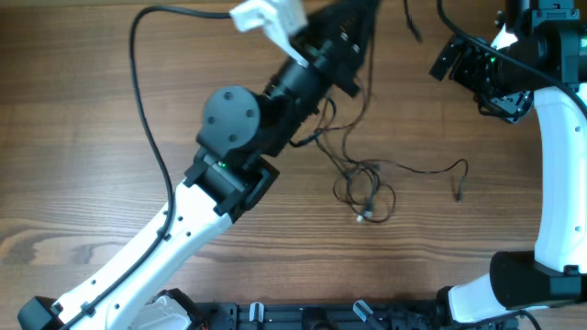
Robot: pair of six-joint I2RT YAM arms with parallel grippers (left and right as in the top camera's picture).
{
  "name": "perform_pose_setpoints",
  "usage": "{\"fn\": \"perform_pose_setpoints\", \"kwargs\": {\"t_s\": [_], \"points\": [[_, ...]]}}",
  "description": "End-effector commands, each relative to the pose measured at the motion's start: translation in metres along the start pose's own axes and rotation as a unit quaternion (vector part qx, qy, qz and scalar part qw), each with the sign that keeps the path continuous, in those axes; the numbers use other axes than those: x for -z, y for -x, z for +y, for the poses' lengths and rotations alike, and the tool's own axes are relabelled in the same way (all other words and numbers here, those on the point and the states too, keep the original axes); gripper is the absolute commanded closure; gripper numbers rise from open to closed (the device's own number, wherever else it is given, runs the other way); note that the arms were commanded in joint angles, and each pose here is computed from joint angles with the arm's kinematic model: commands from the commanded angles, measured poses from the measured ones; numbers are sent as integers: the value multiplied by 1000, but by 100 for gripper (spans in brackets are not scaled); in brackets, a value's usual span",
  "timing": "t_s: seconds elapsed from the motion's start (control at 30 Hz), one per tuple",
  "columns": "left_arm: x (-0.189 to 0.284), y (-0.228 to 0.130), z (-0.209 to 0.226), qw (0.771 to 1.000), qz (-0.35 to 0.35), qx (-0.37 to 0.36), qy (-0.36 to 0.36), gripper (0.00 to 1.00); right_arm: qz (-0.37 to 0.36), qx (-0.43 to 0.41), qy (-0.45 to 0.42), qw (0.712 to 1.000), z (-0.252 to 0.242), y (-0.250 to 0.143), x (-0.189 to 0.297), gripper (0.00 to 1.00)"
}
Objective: Untangle cables
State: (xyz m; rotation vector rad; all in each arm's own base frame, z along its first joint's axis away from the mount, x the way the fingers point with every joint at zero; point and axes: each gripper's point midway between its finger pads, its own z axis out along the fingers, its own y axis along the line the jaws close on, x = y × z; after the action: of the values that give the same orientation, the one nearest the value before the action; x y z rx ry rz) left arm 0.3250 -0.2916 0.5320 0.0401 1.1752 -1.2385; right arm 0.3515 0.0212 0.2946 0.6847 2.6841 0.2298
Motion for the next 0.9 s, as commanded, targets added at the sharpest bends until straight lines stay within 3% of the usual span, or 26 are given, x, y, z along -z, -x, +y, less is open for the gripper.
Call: {"fn": "perform_pose_setpoints", "kwargs": {"t_s": [0.0, 0.07, 0.17, 0.3, 0.4, 0.53, 0.63, 0.7, 0.8, 0.87], "points": [[8, 60, 6, 992, -115, 36, 24, 96, 10, 11, -2, 1000, 1, -2, -5, 0], [19, 100, -5, 979, -199, 42, 1, 96, 25, 12, 11, 1000, 6, -6, -8, 0], [29, 126, 10, 962, -261, 51, 60, 96, 50, 62, 36, 996, 15, -12, -14, 0], [24, 103, 55, 965, -195, -40, 170, 96, 85, 58, 18, 995, 6, -23, -38, 0], [31, 100, 106, 952, -163, -74, 247, 96, 105, 56, 14, 993, 3, -30, -62, 0], [58, 137, 160, 923, -179, -110, 322, 96, 127, 64, 43, 989, 10, -40, -82, 0], [79, 166, 196, 896, -172, -181, 367, 94, 134, 74, 53, 987, 12, -43, -85, 0], [101, 186, 246, 868, -169, -212, 416, 94, 135, 73, 53, 987, 12, -44, -85, 0], [120, 203, 306, 857, -160, -227, 433, 91, 141, 75, 50, 986, 12, -47, -85, 0], [165, 221, 372, 819, -160, -237, 497, 91, 150, 78, 47, 984, 12, -53, -84, 0]]}}
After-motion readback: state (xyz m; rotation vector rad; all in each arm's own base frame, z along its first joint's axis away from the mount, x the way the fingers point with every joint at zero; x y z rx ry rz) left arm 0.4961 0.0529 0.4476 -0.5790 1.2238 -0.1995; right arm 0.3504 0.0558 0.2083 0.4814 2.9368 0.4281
